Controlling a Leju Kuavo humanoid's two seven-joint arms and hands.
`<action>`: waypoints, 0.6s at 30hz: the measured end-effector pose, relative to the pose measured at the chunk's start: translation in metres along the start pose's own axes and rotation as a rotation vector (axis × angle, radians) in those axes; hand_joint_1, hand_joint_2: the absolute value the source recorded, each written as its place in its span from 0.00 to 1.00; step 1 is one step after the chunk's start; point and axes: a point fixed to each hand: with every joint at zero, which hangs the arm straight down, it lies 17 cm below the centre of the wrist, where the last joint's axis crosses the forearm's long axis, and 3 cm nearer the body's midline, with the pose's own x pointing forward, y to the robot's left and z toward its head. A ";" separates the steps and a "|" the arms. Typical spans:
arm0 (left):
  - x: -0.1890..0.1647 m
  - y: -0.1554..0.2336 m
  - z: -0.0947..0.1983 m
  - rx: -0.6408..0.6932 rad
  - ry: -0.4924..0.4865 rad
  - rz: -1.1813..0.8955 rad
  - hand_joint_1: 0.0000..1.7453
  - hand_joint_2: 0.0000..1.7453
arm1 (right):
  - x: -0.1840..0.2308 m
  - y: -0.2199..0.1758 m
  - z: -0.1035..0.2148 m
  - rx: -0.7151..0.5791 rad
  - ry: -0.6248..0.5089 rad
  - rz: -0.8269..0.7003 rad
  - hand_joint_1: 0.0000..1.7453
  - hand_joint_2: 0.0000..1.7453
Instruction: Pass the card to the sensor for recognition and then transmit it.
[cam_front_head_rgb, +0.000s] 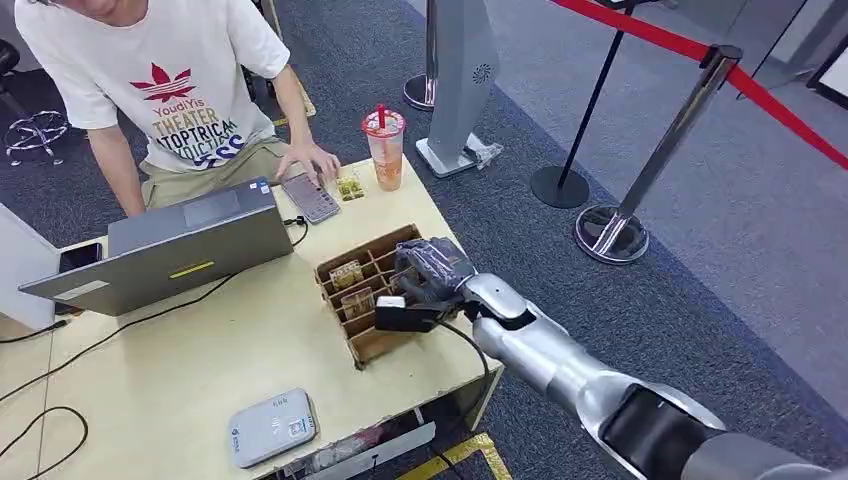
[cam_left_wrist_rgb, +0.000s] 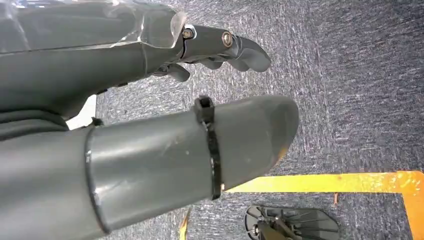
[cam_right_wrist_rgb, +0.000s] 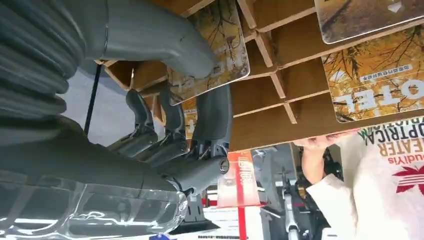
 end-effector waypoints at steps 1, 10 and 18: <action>0.000 0.000 0.000 0.000 0.000 0.000 0.00 0.00 | 0.000 0.000 -0.001 0.002 0.000 -0.002 0.81 1.00; 0.000 0.000 0.000 0.000 -0.002 -0.005 0.00 0.00 | 0.000 -0.003 -0.007 0.033 -0.004 -0.073 0.84 1.00; 0.000 0.000 0.000 -0.001 -0.005 -0.007 0.00 0.00 | -0.003 -0.007 -0.011 0.058 -0.009 -0.111 0.84 1.00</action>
